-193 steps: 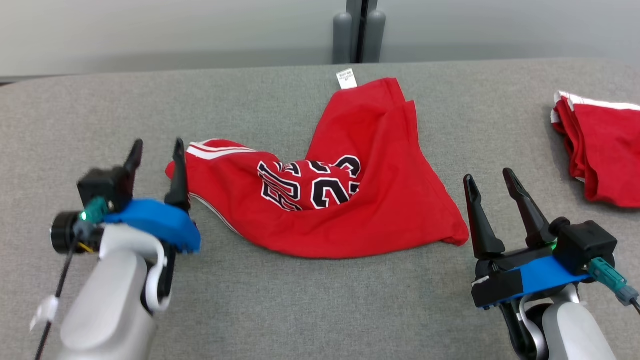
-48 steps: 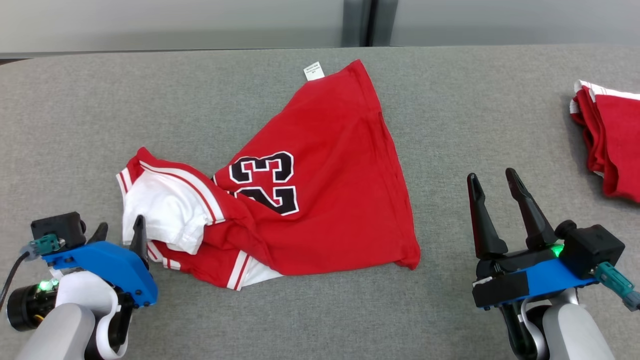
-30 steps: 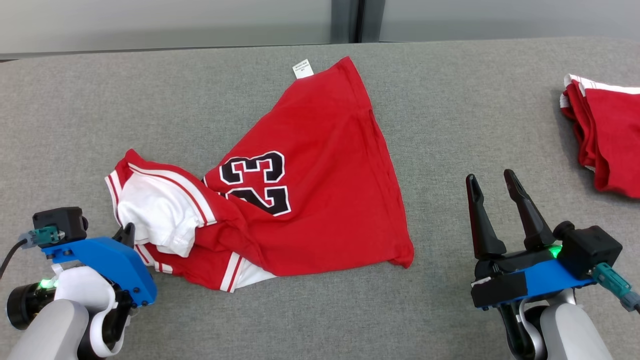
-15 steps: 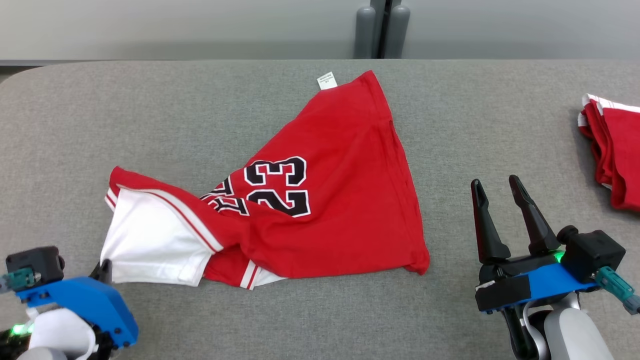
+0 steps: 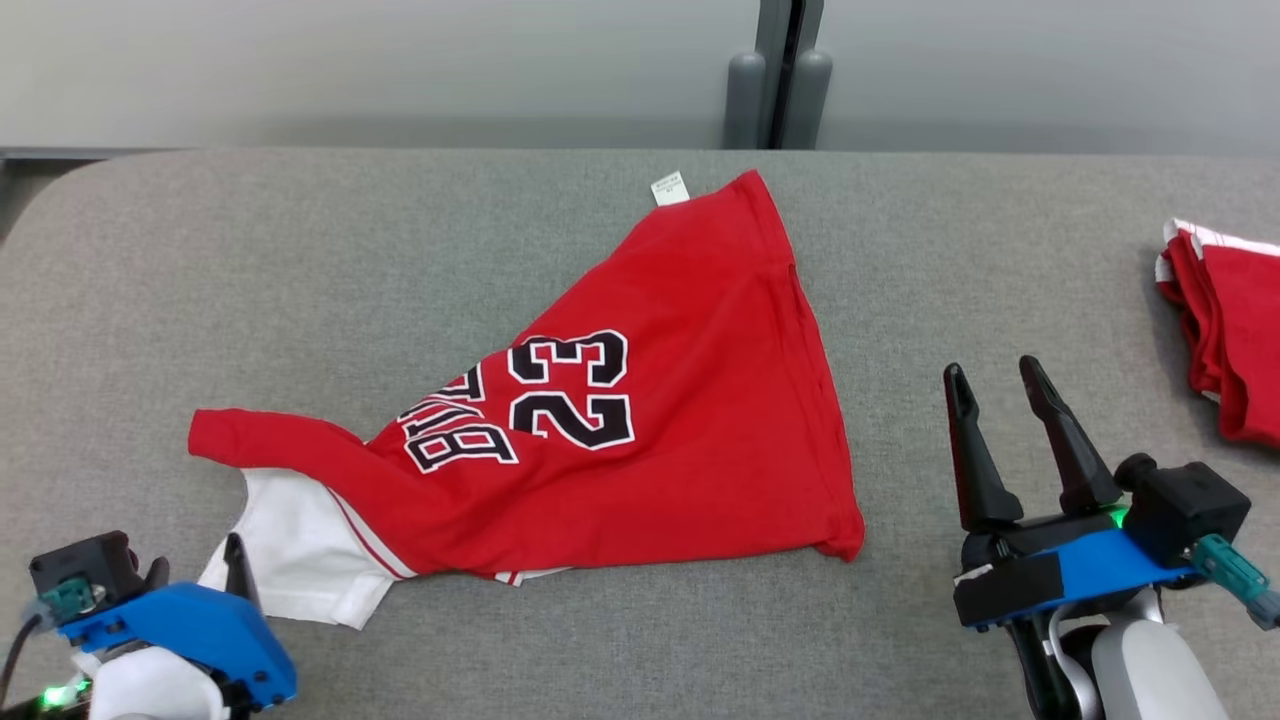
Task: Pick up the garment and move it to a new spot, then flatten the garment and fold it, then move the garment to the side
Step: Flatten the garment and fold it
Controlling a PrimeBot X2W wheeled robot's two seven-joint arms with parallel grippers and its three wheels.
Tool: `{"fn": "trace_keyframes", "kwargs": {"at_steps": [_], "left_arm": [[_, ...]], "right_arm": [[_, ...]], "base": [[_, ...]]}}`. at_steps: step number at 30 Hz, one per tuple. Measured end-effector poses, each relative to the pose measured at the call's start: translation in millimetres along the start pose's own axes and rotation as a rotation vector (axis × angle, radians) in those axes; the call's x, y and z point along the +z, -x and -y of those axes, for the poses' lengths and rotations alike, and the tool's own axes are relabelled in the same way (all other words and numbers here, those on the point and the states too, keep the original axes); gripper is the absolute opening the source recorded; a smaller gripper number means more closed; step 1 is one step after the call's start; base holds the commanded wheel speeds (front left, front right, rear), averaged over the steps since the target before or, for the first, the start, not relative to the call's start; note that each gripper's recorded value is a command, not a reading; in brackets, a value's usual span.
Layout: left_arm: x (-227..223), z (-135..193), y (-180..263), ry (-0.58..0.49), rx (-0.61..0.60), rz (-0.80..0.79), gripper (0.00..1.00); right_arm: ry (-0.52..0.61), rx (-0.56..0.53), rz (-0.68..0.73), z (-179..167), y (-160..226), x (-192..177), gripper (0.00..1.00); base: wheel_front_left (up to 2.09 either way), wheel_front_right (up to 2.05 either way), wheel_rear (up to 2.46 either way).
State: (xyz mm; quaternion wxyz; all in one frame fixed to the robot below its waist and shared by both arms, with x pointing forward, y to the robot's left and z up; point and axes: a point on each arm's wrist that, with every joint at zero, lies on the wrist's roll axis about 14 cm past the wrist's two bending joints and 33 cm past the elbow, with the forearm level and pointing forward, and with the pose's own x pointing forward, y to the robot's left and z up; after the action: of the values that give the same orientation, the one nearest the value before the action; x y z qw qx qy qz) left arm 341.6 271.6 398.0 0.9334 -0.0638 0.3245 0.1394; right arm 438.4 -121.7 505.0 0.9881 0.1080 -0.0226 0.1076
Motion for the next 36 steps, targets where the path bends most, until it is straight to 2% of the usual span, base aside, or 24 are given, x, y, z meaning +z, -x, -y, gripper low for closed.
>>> {"fn": "trace_keyframes", "kwargs": {"at_steps": [5,9,20,30,36], "left_arm": [[27.6,19.6,12.6,0.096,-0.050,0.202,1.00],[51.3,44.5,29.3,0.168,-0.153,0.391,1.00],[80.3,81.0,74.5,0.137,-0.337,0.665,1.00],[56.5,90.0,86.6,0.087,-0.398,0.660,1.00],[45.1,82.4,83.5,0.077,-0.374,0.642,1.00]], "right_arm": [[0.014,-0.017,0.010,3.5,10.9,8.0,1.00],[0.025,-0.043,0.018,10.7,20.8,14.8,1.00],[0.067,-0.080,-0.014,18.8,51.1,14.0,1.00],[0.072,-0.107,-0.033,24.3,71.8,10.8,1.00],[0.064,-0.108,-0.034,24.0,72.5,11.6,1.00]], "base": [[0.00,0.00,0.00],[0.00,0.00,0.00],[0.00,0.00,0.00],[0.00,0.00,0.00],[0.00,0.00,0.00]]}}
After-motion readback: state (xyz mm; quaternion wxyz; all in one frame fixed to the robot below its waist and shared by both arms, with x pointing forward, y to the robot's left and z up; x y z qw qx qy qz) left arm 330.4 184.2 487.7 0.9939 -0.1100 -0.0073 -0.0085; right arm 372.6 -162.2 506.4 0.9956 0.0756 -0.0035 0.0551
